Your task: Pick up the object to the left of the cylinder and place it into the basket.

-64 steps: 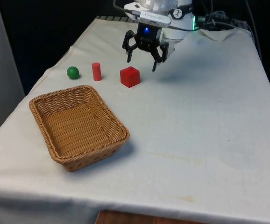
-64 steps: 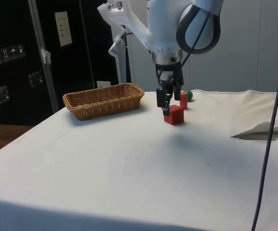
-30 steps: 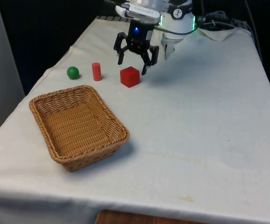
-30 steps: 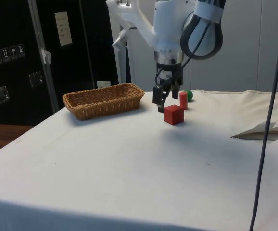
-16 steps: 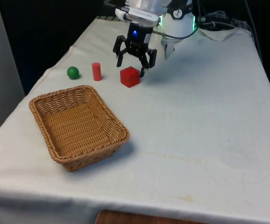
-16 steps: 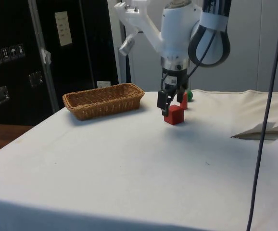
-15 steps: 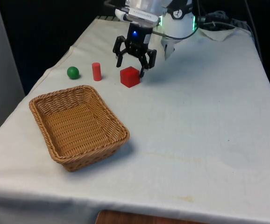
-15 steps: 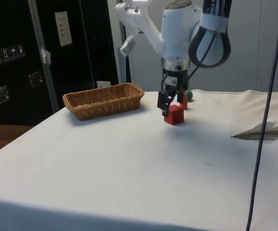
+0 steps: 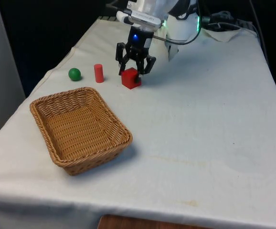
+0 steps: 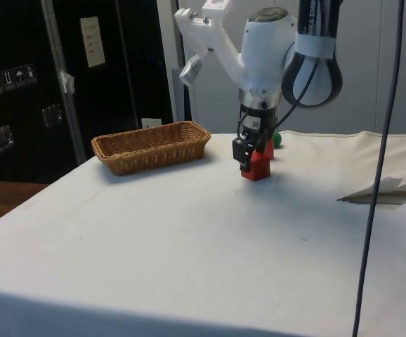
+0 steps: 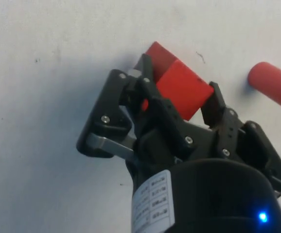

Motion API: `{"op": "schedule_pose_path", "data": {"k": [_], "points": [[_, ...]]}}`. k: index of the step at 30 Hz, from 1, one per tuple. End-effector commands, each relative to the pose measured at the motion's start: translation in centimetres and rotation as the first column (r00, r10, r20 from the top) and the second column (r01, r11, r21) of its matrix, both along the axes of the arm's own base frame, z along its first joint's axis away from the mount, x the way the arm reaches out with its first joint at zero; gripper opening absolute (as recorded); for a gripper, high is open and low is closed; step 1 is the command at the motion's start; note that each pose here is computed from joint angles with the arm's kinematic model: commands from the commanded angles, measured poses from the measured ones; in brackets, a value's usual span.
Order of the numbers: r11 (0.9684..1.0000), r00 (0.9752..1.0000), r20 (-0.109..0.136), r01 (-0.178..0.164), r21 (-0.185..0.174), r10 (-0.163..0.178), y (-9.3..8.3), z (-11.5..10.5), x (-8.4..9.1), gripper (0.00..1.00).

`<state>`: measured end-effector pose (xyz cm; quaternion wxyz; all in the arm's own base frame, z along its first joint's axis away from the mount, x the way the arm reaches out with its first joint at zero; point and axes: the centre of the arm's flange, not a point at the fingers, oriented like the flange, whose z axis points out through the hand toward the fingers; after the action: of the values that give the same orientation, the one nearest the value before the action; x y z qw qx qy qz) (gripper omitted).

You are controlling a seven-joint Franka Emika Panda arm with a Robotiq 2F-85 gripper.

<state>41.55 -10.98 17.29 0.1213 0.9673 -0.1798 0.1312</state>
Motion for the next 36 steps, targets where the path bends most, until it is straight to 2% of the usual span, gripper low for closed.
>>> {"op": "schedule_pose_path", "data": {"k": [1,2,3,4,11,12,13,16,28,29,31,36], "points": [[1.0,0.9999,0.014,0.0,0.005,0.0,0.0,0.0,-0.1,0.21],[1.0,1.0,0.003,0.0,0.0,0.0,0.0,0.0,0.0,0.14],[1.0,0.9999,0.015,0.002,0.005,-0.002,0.0,0.0,-0.1,0.14],[1.0,0.9998,0.018,0.001,0.005,-0.001,0.0,0.0,-0.1,0.03],[1.0,0.9998,0.018,0.003,0.004,-0.003,0.0,0.0,-0.1,0.03],[1.0,1.0,0.006,0.003,0.001,-0.003,0.0,0.0,0.0,0.03],[1.0,0.9998,0.019,0.003,0.003,-0.003,-0.1,0.2,0.2,0.03],[1.0,0.9995,0.03,0.006,-0.004,-0.006,-0.4,1.0,1.2,0.03],[0.9997,0.9977,0.066,0.012,-0.02,-0.011,-1.3,3.4,4.2,0.03],[0.9996,0.9978,0.066,0.012,-0.025,-0.01,-1.3,3.1,4.0,0.03],[0.9996,0.9969,0.078,0.014,-0.027,-0.012,-1.6,4.1,5.1,0.03],[0.9989,0.9957,0.092,0.019,-0.044,-0.015,-2.1,4.7,6.1,0.03]]}}
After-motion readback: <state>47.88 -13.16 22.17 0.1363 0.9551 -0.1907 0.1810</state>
